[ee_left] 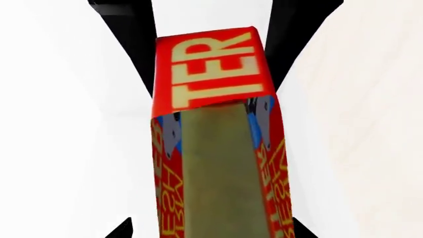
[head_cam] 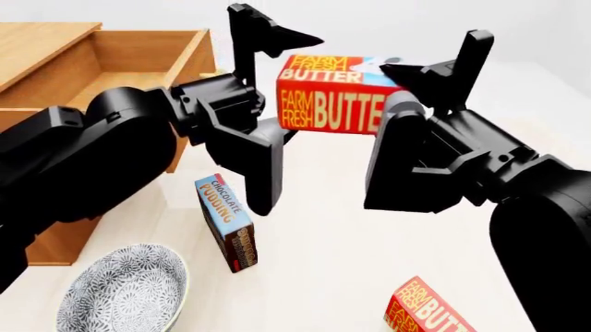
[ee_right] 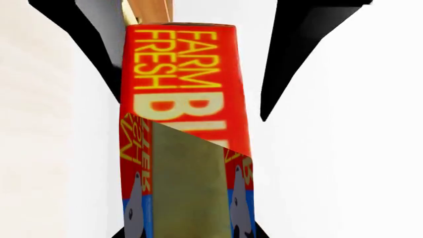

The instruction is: Put the butter at the front in the top drawer of the cabinet and close it.

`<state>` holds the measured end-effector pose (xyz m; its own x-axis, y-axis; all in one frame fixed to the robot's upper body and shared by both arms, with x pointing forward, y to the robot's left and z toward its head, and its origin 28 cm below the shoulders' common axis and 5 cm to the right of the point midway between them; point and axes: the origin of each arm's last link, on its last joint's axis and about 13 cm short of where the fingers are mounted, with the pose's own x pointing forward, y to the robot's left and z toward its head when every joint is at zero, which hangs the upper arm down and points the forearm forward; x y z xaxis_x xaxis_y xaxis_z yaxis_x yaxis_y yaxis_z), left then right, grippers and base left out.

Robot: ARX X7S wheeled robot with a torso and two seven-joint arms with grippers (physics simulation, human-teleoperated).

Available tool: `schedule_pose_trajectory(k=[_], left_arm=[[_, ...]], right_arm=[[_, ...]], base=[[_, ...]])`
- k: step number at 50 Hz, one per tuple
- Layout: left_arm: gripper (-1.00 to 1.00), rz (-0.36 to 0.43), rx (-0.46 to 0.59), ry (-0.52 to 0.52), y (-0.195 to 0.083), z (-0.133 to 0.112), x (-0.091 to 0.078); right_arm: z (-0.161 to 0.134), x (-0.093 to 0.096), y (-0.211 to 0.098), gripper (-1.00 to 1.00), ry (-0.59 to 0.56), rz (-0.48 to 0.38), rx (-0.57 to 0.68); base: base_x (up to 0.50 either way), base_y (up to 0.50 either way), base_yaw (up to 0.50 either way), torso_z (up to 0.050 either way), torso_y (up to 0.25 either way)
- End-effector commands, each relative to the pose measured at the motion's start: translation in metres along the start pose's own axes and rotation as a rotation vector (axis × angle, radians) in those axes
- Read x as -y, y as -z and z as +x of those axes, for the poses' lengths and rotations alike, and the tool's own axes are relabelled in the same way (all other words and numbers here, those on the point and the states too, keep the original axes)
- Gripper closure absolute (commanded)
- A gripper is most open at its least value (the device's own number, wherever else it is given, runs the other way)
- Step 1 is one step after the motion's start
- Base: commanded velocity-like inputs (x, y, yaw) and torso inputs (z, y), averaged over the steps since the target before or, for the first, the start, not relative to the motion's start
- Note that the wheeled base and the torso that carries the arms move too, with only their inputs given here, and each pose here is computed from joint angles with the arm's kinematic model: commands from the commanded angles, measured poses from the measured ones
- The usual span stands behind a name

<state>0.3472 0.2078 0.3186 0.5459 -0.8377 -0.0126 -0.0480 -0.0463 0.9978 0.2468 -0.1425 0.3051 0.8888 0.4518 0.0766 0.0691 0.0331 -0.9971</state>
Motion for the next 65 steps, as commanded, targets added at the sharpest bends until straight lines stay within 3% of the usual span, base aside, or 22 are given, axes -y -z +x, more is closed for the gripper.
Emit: schedule_pose_trajectory(k=[1, 19, 20, 42, 43, 58, 65], left_arm=[[-1.00, 0.005, 0.042, -0.017, -0.009, -0.002, -0.003], [-1.00, 0.005, 0.077, -0.038, -0.019, -0.010, -0.003], [1.00, 0.003, 0.079, -0.038, -0.019, -0.010, -0.003], [1.00, 0.033, 0.075, -0.079, -0.022, -0.010, -0.010], [1.00, 0.034, 0.073, -0.080, -0.022, -0.010, -0.010], [1.00, 0.081, 0.011, -0.054, -0.019, -0.019, -0.022], [1.00, 0.021, -0.076, -0.041, -0.017, -0.030, -0.030]], right_arm=[[-0.001, 0.012, -0.002, 1.00, 0.103, -0.062, 0.007], [0.003, 0.010, 0.004, 1.00, 0.089, -0.006, 0.002], [0.003, 0.010, 0.004, 1.00, 0.090, -0.005, 0.002], [-0.006, 0.014, -0.004, 1.00, 0.134, 0.043, 0.057], [-0.007, 0.014, -0.004, -1.00, 0.139, 0.042, 0.055], [-0.049, 0.019, 0.002, -1.00, 0.192, 0.039, -0.050], [-0.080, 0.019, 0.004, -1.00, 0.205, 0.063, -0.135]], base=[[0.00, 0.00, 0.00, 0.000, 0.000], [0.00, 0.00, 0.00, 0.001, 0.001], [0.00, 0.00, 0.00, 0.000, 0.010], [0.00, 0.00, 0.00, 0.000, 0.001], [0.00, 0.00, 0.00, 0.000, 0.010], [0.00, 0.00, 0.00, 0.001, 0.001], [0.00, 0.00, 0.00, 0.000, 0.001]])
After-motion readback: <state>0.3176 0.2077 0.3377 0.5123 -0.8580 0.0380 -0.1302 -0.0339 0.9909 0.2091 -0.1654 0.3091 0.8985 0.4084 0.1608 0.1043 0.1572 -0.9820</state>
